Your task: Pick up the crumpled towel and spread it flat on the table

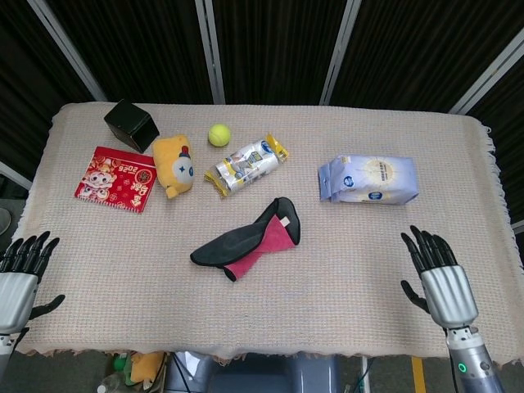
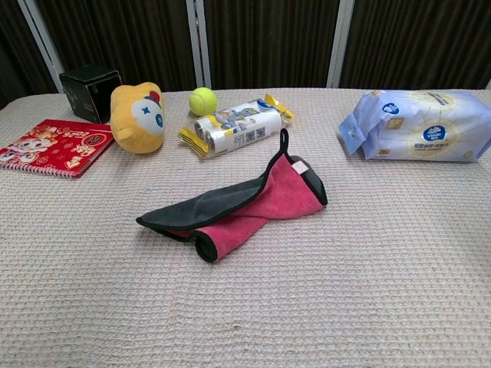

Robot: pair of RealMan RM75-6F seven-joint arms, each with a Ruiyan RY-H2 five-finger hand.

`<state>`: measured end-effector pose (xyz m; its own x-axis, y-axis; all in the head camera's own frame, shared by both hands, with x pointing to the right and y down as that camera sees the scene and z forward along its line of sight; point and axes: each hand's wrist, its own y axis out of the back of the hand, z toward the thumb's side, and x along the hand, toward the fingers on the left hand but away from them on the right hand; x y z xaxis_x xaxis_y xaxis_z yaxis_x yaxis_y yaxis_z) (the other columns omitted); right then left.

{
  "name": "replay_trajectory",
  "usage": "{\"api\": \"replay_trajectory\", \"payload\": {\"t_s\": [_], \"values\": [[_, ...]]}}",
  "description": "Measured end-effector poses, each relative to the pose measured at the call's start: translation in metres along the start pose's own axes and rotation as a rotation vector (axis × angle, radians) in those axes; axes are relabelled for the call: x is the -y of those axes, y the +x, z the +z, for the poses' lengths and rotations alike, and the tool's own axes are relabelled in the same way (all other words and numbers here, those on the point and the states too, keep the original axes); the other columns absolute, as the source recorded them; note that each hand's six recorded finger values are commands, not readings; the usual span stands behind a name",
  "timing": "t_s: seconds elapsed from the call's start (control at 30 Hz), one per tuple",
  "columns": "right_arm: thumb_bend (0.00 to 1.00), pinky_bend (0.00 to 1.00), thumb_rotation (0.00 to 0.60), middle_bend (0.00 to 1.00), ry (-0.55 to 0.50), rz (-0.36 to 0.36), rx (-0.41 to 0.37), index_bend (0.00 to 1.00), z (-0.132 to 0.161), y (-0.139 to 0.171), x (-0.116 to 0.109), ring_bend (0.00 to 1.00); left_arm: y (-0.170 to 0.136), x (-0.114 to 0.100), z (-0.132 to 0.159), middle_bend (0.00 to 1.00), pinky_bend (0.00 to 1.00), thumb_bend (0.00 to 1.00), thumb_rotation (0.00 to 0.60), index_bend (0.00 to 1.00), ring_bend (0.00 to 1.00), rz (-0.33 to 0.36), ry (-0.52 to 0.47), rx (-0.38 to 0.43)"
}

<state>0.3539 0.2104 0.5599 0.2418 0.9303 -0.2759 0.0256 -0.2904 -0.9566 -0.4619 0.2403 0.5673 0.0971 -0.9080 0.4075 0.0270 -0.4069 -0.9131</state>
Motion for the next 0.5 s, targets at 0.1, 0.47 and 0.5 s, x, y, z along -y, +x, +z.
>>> {"api": "replay_trajectory", "payload": {"t_s": [0.1, 0.47, 0.5], "values": [[0.31, 0.75, 0.6, 0.69, 0.01, -0.006, -0.057, 0.15, 0.011, -0.031, -0.002, 0.75, 0.003, 0.003, 0.0, 0.0, 0.0, 0.0, 0.6, 0.0, 0.0, -0.006, 0.006, -0.005], [0.31, 0.9, 0.6, 0.96, 0.113, 0.068, -0.203, 0.28, 0.072, -0.118, 0.019, 1.0, 0.013, 0.013, 0.003, 0.0, 0.0, 0.0, 0.6, 0.0, 0.0, -0.022, 0.032, -0.015], [0.31, 0.9, 0.6, 0.96, 0.113, 0.071, -0.21, 0.28, 0.078, -0.125, 0.021, 1.0, 0.013, 0.014, 0.002, 0.0, 0.0, 0.0, 0.6, 0.0, 0.0, -0.026, 0.037, -0.018]]}}
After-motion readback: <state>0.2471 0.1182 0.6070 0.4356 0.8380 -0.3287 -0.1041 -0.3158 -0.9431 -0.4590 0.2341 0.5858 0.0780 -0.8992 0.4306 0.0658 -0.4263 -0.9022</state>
